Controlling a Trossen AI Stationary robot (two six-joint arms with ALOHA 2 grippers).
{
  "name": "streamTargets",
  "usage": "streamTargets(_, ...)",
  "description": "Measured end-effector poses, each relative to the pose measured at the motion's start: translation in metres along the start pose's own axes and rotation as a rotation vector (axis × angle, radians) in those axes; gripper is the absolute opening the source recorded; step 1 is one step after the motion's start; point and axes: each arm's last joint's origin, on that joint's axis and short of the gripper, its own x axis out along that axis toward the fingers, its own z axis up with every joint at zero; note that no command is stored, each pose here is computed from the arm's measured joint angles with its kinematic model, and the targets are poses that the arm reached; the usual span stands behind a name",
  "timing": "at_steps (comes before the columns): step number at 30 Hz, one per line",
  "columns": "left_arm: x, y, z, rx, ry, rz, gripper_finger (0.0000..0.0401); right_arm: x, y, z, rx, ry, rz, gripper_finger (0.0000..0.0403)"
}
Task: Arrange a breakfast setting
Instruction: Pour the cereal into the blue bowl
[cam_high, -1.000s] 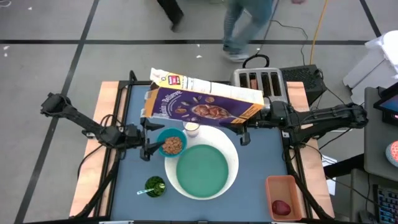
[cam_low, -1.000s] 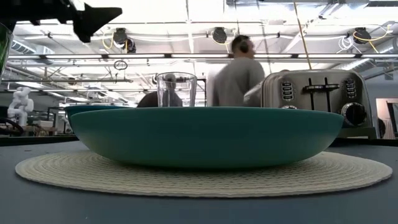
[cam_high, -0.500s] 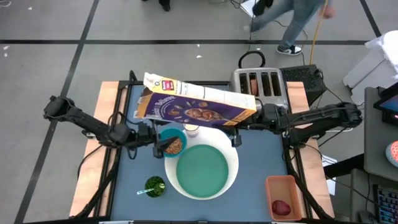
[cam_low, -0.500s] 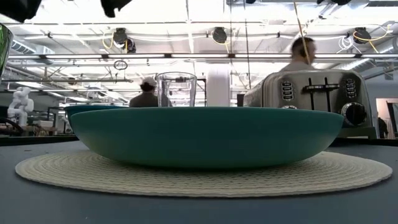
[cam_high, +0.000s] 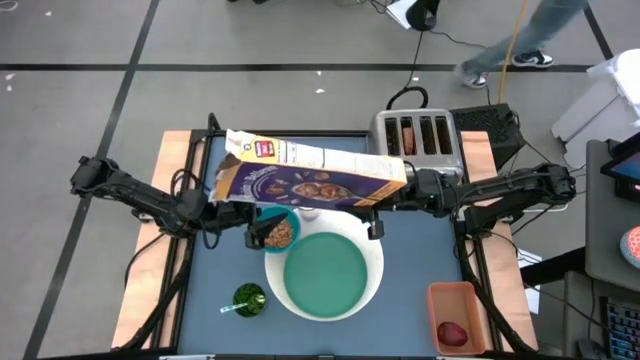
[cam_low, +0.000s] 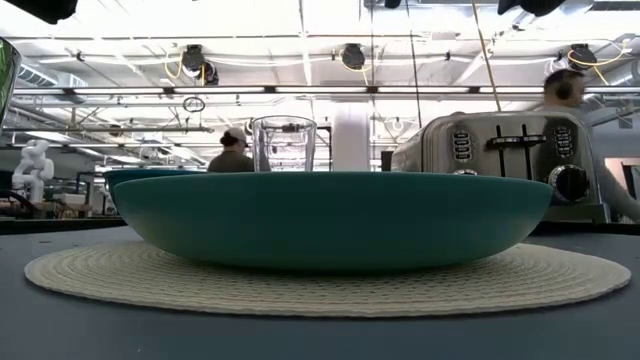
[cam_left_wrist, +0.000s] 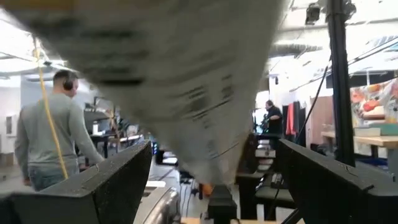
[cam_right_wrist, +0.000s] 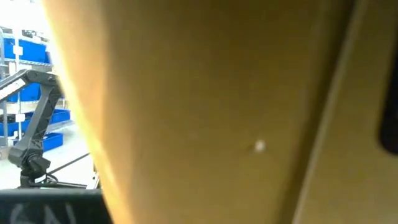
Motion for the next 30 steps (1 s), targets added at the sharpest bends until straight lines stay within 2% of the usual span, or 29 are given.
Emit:
streamTargets(7,0.000,0.001,0.006,-0.012,-0.061,0.011,0.0349,0.003,0.000,-0.005,0.000,0.007,-0.004,0.0162)
streamTargets(22,0.000,0.003,0.009,-0.080,-0.096,0.027,0.0349,0.004,0.000,-0.010,0.011,0.044,-0.007,0.0162)
streamTargets(30,-0.002,0.007,0.020,0.008,-0.206,0.070,0.0349,0.004,0.000,-0.011,0.014,0.054,-0.002,0.0162)
